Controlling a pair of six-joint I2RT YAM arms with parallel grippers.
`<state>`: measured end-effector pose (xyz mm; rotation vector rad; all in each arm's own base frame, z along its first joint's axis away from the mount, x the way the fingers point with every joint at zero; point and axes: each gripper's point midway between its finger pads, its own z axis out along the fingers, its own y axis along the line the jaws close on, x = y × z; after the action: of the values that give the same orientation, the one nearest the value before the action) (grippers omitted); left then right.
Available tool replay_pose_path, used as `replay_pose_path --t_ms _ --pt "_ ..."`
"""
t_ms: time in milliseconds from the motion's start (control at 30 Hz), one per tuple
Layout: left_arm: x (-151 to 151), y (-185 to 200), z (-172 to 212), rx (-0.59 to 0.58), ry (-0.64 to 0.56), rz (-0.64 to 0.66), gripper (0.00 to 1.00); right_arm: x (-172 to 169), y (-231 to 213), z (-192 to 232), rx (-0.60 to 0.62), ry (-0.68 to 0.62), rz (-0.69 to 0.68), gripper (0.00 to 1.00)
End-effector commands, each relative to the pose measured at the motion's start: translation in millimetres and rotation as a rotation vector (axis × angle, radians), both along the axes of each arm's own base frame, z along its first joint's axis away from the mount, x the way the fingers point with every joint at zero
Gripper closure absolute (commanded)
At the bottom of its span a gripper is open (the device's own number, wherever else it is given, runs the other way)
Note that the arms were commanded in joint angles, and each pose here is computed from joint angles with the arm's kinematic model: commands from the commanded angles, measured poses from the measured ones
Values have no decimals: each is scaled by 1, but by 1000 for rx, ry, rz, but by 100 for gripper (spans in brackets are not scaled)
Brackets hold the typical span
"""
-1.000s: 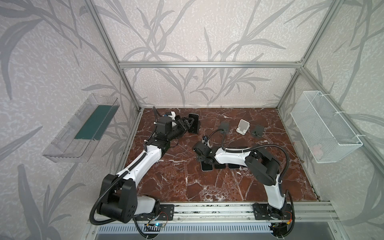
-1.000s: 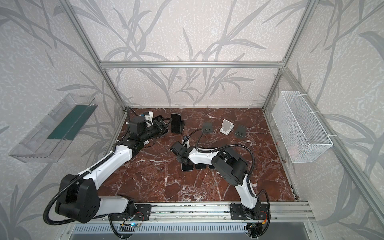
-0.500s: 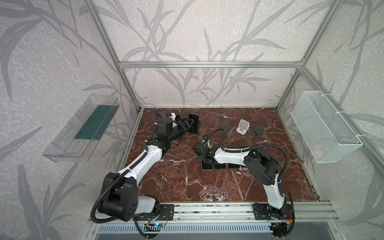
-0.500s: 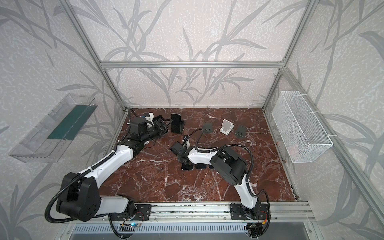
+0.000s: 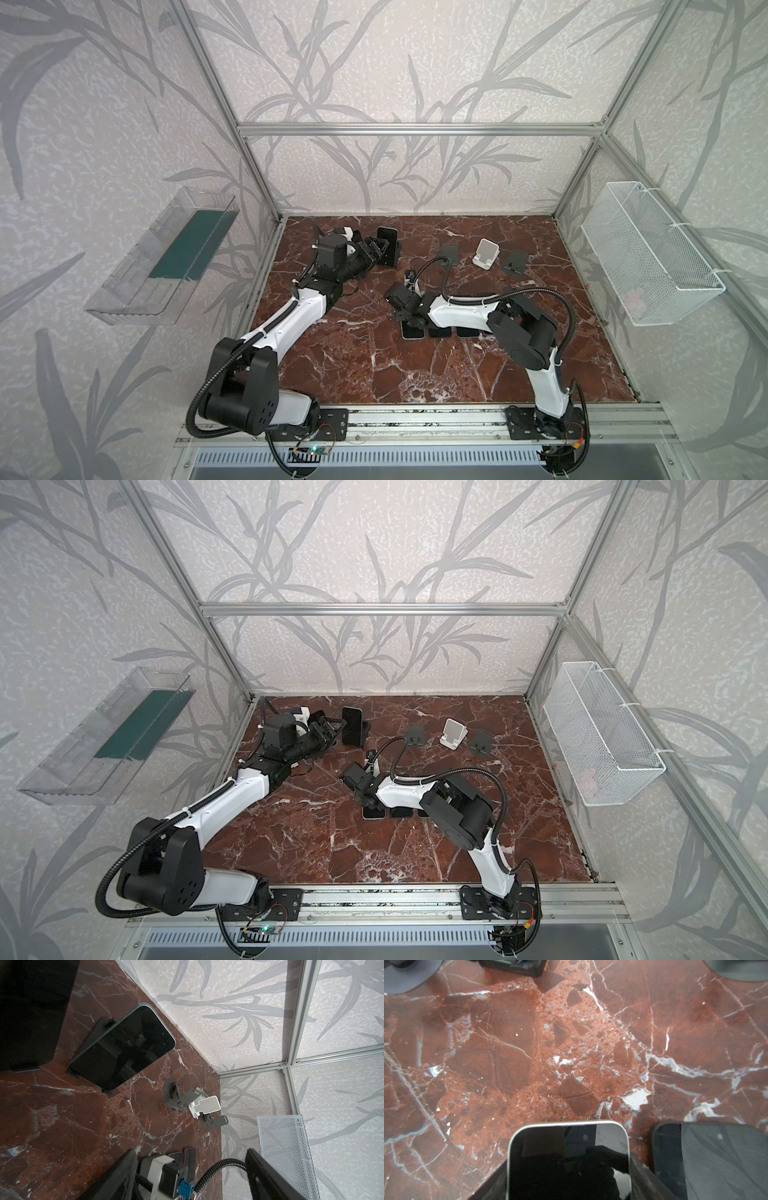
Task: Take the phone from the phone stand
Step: 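Lower the white-edged phone flat beside the phone row, open right gripper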
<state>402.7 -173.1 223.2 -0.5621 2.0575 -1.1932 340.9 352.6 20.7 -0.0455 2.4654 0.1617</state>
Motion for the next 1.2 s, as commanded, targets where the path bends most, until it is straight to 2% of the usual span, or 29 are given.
replay_pose_path --t_ms 0,300,633,833,967,1167 --pt "0 -1 -3 5 5 2 18 -8 -5 -19 -9 42 0 24" --pt "2 -3 -14 -2 37 -4 18 -11 -8 -21 -1 47 10 22" --pt "2 -4 -13 -9 36 -9 18 -2 -8 -5 24 14 -3 22" --pt "1 -5 -6 -15 20 -12 18 2 9 35 62 -20 85 21" --pt "-1 -4 7 -16 -26 -15 18 4 16 75 68 -57 177 16" --pt "-2 -4 23 -38 -111 -13 17 4 1 131 184 -159 304 13"
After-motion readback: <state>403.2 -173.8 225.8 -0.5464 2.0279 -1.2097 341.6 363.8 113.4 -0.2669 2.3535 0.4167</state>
